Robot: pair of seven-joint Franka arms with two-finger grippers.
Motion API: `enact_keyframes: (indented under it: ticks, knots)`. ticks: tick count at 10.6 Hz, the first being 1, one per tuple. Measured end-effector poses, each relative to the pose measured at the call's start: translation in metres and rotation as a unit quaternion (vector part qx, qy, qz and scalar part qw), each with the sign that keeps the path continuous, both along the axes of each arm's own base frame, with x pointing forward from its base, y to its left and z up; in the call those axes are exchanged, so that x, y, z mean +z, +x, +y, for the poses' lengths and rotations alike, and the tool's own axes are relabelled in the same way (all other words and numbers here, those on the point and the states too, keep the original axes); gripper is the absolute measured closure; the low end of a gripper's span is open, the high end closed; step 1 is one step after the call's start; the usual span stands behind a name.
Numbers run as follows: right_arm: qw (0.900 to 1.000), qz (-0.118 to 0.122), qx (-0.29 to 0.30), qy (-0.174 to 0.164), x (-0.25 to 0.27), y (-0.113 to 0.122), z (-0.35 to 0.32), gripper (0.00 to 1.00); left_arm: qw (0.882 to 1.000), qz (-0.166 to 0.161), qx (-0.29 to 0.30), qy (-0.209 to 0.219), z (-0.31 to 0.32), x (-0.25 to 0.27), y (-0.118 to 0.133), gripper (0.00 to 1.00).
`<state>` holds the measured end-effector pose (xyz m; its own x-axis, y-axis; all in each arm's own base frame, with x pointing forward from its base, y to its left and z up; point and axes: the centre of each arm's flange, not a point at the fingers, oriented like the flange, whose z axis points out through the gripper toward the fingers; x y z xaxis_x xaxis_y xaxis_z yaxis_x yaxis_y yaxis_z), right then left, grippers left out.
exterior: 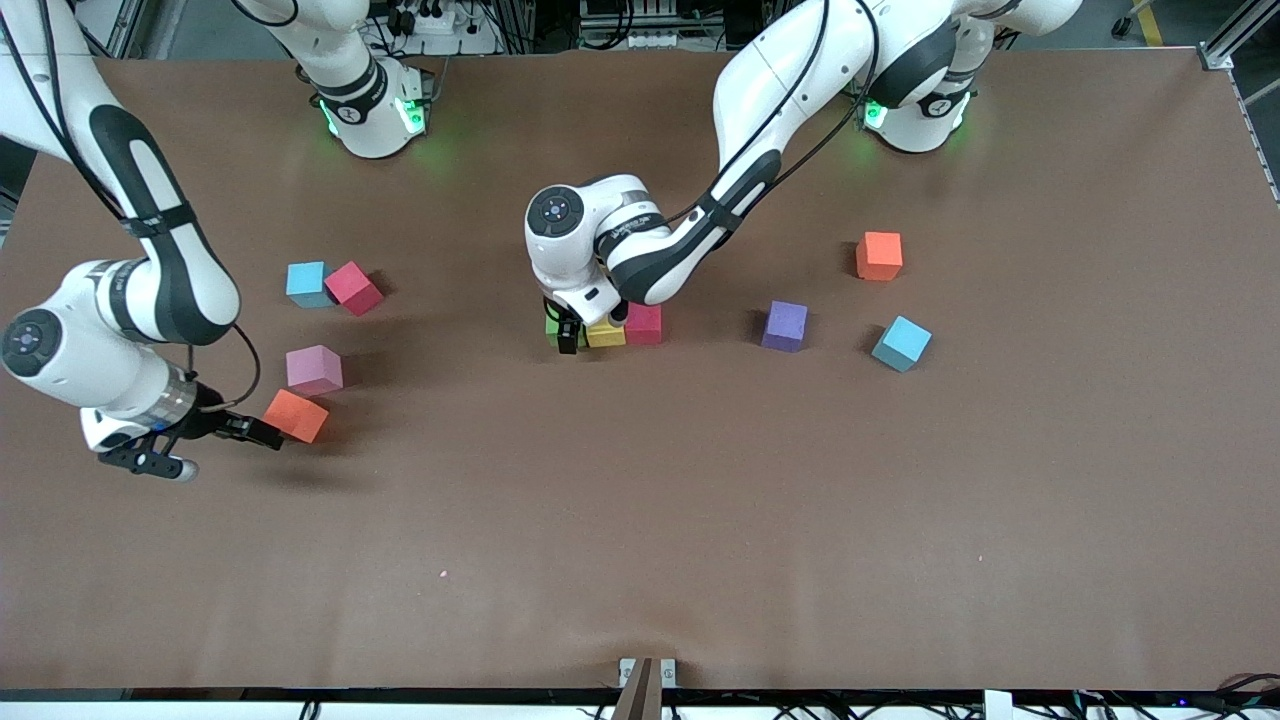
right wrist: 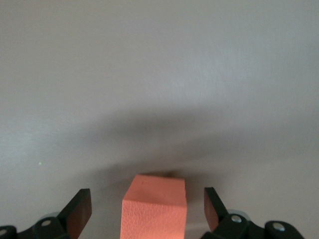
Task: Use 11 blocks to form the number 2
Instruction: 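Carry the orange cube to the centre while the left gripper reaches purple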
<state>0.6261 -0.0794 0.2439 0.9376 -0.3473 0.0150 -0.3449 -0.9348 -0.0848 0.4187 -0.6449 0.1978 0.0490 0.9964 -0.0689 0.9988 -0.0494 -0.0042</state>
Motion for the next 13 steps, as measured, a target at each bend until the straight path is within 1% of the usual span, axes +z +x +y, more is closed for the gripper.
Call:
enact_keyframes:
  ticks: [2,3,4,5,6,7,9,10,11,12,13]
  knots:
    - [0.996,0.043,-0.074,-0.001,-0.017,-0.012,0.013,0.0,1.0,-0.001,-0.004,0.004,-0.003,0.031,-0.003,0.0]
    - [0.994,0.06,-0.095,-0.007,-0.021,-0.016,0.02,0.0,1.0,-0.003,-0.005,0.007,-0.004,0.05,-0.004,0.0]
    - [0.992,0.066,-0.103,-0.014,-0.022,-0.017,0.025,0.0,1.0,-0.007,-0.004,0.009,-0.001,0.068,-0.002,0.0]
    - [0.992,0.068,-0.106,-0.017,-0.025,-0.018,0.025,0.0,1.0,-0.01,0.0,0.014,0.009,0.085,0.01,0.0]
    - [0.992,0.071,-0.105,-0.02,-0.028,-0.019,0.023,0.0,1.0,-0.01,0.001,0.024,0.026,0.097,0.031,0.0]
    - [0.992,0.069,-0.098,-0.028,-0.034,-0.02,0.02,0.0,0.999,-0.007,0.005,0.036,0.051,0.104,0.057,0.0]
    - [0.994,0.062,-0.089,-0.034,-0.047,-0.02,0.021,0.0,0.999,-0.002,0.009,0.051,0.115,0.113,0.108,0.0]
    - [0.994,0.064,-0.087,-0.034,-0.052,-0.02,0.024,0.01,0.998,0.001,0.011,0.056,0.148,0.116,0.125,0.0]
    - [0.994,0.065,-0.084,-0.034,-0.054,-0.02,0.027,0.15,0.998,0.0,0.01,0.057,0.185,0.119,0.139,0.0]
    - [0.994,0.065,-0.079,-0.034,-0.054,-0.02,0.032,0.3,0.998,-0.003,0.003,0.056,0.222,0.12,0.146,0.0]
    - [0.995,0.063,-0.072,-0.036,-0.052,-0.019,0.038,0.4,0.998,-0.004,-0.008,0.059,0.258,0.117,0.148,0.0]
